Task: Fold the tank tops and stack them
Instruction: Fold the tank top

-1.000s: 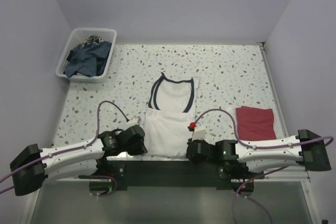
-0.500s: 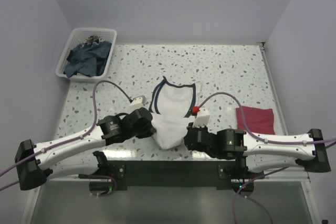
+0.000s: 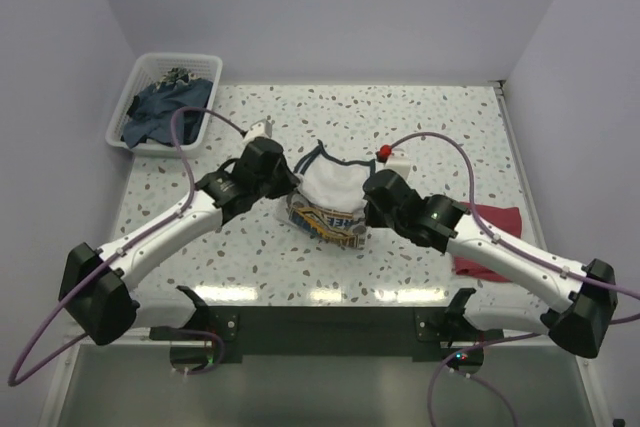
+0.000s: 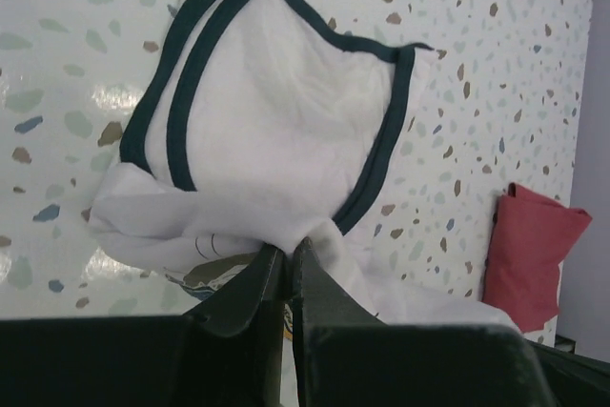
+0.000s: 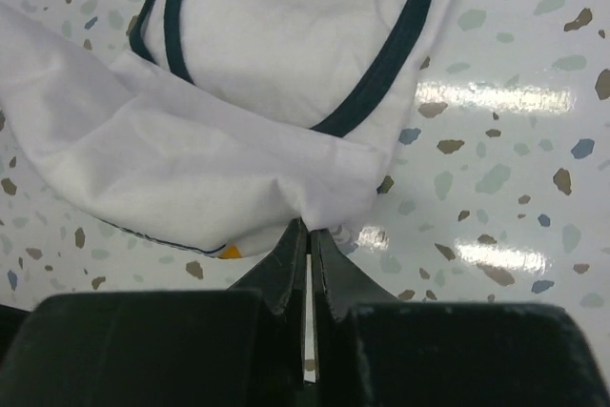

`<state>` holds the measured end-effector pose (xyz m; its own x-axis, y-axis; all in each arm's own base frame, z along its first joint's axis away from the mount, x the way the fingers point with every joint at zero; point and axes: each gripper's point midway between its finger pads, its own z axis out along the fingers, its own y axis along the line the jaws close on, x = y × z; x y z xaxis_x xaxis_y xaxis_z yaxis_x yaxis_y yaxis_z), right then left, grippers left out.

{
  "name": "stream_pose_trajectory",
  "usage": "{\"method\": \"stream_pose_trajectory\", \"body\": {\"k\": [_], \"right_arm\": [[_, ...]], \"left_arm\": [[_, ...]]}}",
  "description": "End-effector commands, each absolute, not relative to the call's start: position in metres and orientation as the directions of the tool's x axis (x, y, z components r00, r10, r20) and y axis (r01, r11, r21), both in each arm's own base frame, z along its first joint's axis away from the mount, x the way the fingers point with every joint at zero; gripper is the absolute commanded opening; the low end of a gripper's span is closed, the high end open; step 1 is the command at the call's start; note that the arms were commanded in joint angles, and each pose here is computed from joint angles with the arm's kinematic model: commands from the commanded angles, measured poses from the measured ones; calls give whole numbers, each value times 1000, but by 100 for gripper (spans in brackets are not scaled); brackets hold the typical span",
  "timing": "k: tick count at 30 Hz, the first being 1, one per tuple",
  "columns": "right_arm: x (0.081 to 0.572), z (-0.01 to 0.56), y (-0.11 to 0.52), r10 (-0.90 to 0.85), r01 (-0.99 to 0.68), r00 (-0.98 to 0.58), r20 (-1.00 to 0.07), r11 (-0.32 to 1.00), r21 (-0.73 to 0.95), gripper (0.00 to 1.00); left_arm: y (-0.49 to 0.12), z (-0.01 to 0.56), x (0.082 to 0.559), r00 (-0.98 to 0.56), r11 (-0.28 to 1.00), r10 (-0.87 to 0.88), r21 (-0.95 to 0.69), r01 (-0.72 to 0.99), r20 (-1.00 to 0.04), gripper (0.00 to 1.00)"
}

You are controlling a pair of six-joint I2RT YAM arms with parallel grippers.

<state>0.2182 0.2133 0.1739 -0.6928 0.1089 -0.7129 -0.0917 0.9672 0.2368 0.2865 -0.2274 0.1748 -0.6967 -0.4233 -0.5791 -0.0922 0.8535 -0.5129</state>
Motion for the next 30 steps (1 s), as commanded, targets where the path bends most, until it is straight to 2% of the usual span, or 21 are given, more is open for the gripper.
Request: {"method": "stream_pose_trajectory", "body": {"k": [1, 8, 12, 15, 17, 18, 19, 21, 22, 25, 27, 30], "right_arm": [[244, 194, 228, 112, -162, -678, -727, 941, 296, 0], [318, 202, 201, 208, -77, -670, -713, 935, 345, 0], [359, 185, 188, 255, -19, -686, -682, 930, 367, 0], [388, 178, 176, 294, 10, -684, -667, 919, 394, 0], [408, 157, 166, 311, 53, -707, -636, 919, 391, 2], [415, 152, 164, 321, 64, -706, -632, 917, 393, 8], [424, 138, 159, 332, 90, -712, -618, 917, 389, 29], [436, 132, 155, 340, 103, -702, -625, 918, 384, 43], [443, 133, 155, 337, 104, -696, -634, 921, 376, 52], [448, 138, 148, 326, 119, -687, -649, 932, 343, 58], [445, 150, 145, 325, 116, -668, -670, 934, 337, 58], [431, 160, 147, 294, 115, -657, -695, 949, 293, 57]], "left_arm": [[-245, 213, 330, -624, 811, -459, -586, -4, -632, 0], [-256, 224, 391, -601, 787, -478, -616, 31, -641, 0], [-271, 239, 437, -572, 759, -490, -645, 92, -658, 0], [-284, 222, 473, -582, 753, -476, -647, 117, -659, 0], [-293, 193, 495, -601, 744, -462, -654, 137, -652, 17], [-298, 191, 504, -599, 731, -460, -663, 162, -655, 27], [-303, 169, 516, -614, 728, -450, -664, 167, -648, 41], [-304, 155, 524, -631, 693, -455, -695, 193, -629, 49], [-302, 166, 529, -608, 667, -473, -710, 225, -637, 57], [-291, 188, 530, -561, 648, -503, -716, 258, -657, 62], [-283, 209, 524, -526, 659, -507, -701, 273, -682, 63], [-261, 219, 510, -489, 705, -533, -682, 196, -691, 62]]}}
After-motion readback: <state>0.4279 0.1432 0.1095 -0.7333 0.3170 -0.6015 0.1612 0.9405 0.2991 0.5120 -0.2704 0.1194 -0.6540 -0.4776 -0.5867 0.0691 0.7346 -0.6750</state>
